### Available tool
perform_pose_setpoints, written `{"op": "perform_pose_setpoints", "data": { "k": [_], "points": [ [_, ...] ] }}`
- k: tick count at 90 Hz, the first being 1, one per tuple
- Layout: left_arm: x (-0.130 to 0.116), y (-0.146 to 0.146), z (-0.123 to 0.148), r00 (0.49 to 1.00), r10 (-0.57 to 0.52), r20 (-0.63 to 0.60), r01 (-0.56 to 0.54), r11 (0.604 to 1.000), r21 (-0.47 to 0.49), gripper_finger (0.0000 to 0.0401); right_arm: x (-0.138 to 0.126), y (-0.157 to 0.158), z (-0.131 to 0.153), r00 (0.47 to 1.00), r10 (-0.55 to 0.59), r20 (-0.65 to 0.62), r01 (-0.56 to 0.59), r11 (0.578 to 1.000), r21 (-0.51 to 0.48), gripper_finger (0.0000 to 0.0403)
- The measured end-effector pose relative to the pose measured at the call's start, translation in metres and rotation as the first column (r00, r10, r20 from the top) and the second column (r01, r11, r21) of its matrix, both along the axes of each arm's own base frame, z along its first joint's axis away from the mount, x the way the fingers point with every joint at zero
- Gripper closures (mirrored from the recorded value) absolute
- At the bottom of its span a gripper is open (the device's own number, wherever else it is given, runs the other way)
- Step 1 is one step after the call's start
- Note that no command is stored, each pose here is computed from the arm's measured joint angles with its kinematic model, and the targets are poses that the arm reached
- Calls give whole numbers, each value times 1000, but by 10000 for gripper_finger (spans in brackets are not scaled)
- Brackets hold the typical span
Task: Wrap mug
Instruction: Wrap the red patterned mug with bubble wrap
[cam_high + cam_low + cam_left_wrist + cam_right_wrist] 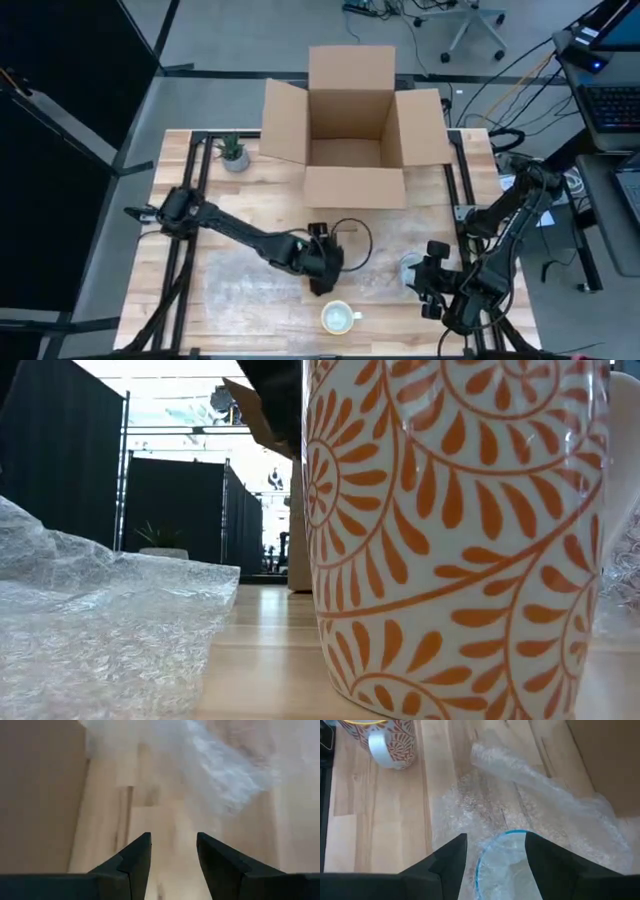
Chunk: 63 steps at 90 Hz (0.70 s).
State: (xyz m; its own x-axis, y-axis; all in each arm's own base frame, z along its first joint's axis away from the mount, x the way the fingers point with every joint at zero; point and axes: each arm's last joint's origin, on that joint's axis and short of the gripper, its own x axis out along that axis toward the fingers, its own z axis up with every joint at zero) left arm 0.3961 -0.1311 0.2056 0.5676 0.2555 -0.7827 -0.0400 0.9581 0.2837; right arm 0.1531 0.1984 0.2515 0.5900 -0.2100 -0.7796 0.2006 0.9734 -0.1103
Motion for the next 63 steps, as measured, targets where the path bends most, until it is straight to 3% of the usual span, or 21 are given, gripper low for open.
{"op": "perform_pose_setpoints", "data": {
  "k": [19,43,63],
  "points": [
    [-6,-12,-38,998,24,60,-21,999,-40,253,0,0,0,1000,-3,4,3,1000,5,216],
    [4,7,-48,973,97,209,-83,994,-76,253,0,0,0,1000,-3,4,3,1000,5,216],
    [20,15,-66,973,11,231,13,994,-106,253,0,0,0,1000,-12,8,12,1000,14,216]
  ]
}}
